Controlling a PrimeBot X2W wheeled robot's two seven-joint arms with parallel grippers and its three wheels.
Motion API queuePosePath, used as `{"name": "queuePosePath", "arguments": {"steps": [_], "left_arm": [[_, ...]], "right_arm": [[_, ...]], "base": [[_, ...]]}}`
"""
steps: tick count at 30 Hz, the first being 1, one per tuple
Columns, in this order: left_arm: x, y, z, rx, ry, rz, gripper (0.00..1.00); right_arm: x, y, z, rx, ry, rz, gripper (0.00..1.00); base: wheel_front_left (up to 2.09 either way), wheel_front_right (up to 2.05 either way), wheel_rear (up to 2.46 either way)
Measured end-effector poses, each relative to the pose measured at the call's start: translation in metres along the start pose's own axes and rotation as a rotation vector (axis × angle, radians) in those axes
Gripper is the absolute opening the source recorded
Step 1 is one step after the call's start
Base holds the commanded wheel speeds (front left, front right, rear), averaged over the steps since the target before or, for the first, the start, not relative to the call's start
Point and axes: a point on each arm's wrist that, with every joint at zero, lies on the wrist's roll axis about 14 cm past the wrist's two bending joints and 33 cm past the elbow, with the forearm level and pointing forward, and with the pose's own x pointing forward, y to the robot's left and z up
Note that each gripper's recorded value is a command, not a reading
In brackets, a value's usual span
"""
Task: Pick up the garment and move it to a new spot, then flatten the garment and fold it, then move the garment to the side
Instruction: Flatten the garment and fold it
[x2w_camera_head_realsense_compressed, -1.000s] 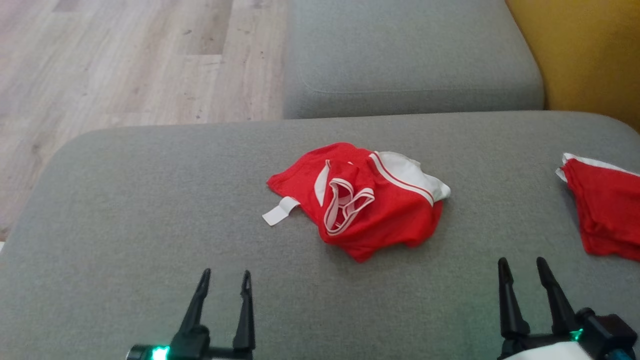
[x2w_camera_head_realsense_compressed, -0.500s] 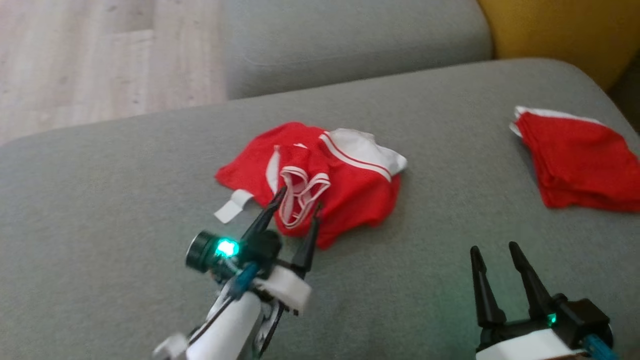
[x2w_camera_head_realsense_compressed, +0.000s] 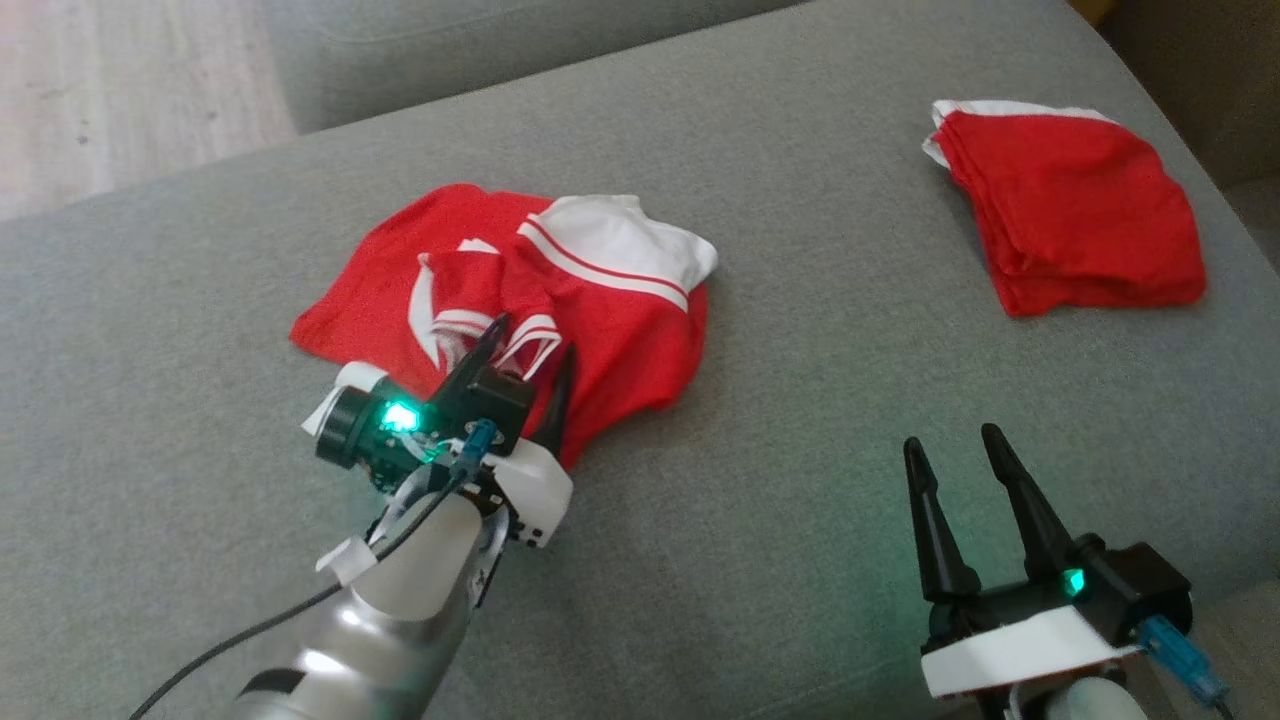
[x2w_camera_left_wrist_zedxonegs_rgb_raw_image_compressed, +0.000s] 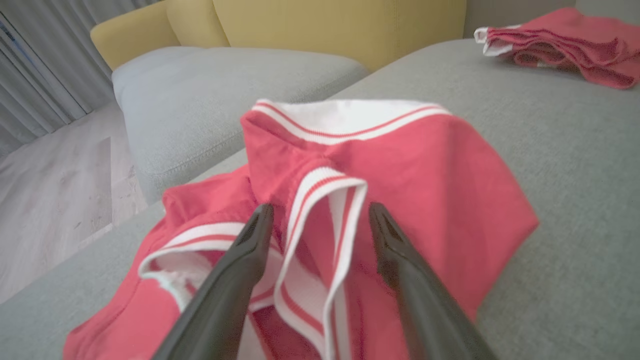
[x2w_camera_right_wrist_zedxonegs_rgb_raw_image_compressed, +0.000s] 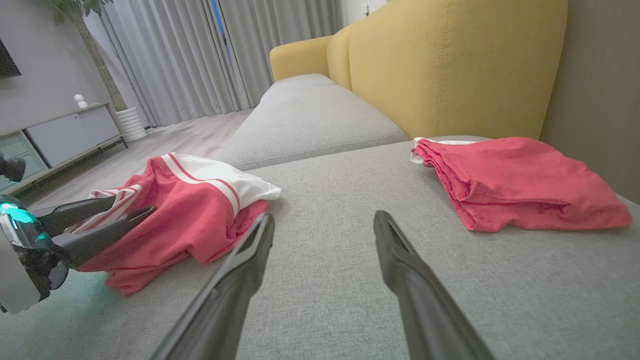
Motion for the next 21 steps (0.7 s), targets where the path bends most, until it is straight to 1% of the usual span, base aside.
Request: {"name": "queuePosePath", "arguments": {"steps": [1,2,3,4,6,10,11,14,15,16,21], "left_arm": [[0.001,0.0,-0.006,0.001,0.019,-0.003,1.0],[0.003,-0.001,-0.009,-0.001,0.028,-0.006,0.75],[0.004,0.0,-0.009,0.001,0.027,-0.007,0.3],[0.006,-0.001,-0.008,0.0,0.025,-0.009,0.0],[0.008,0.0,0.002,-0.003,-0.001,-0.013,0.0],[0.007,-0.004,0.026,-0.048,-0.061,-0.037,0.0],[0.007,-0.004,0.026,-0.048,-0.061,-0.037,0.0],[0.004,-0.013,0.059,-0.083,-0.144,-0.079,0.0],[0.003,-0.017,0.087,-0.085,-0.211,-0.111,0.0],[0.002,-0.018,0.104,-0.085,-0.25,-0.124,0.0],[-0.011,-0.018,0.209,-0.02,-0.475,-0.176,0.0]], "right_arm": [[-0.001,-0.002,-0.001,0.0,0.004,-0.007,1.0],[-0.002,-0.003,-0.002,-0.001,0.007,-0.013,1.0],[-0.002,-0.005,-0.002,-0.001,0.008,-0.017,1.0],[-0.003,-0.005,-0.002,-0.001,0.009,-0.02,1.0],[-0.003,-0.006,-0.001,0.002,0.004,-0.023,1.0],[-0.005,-0.004,0.004,0.008,-0.016,-0.017,1.0],[-0.005,-0.004,0.004,0.008,-0.016,-0.017,1.0],[-0.007,-0.002,0.01,0.013,-0.038,-0.011,1.0],[-0.009,-0.001,0.014,0.02,-0.053,-0.006,1.0],[-0.011,0.0,0.016,0.021,-0.061,-0.003,1.0],[-0.025,0.002,0.015,0.034,-0.07,-0.001,1.0]], "base": [[0.0,0.0,0.0],[0.0,0.0,0.0],[0.0,0.0,0.0],[0.0,0.0,0.0],[0.0,0.0,0.0],[0.0,0.0,0.0],[0.0,0.0,0.0],[0.0,0.0,0.0],[0.0,0.0,0.0],[0.0,0.0,0.0],[0.0,0.0,0.0]]}}
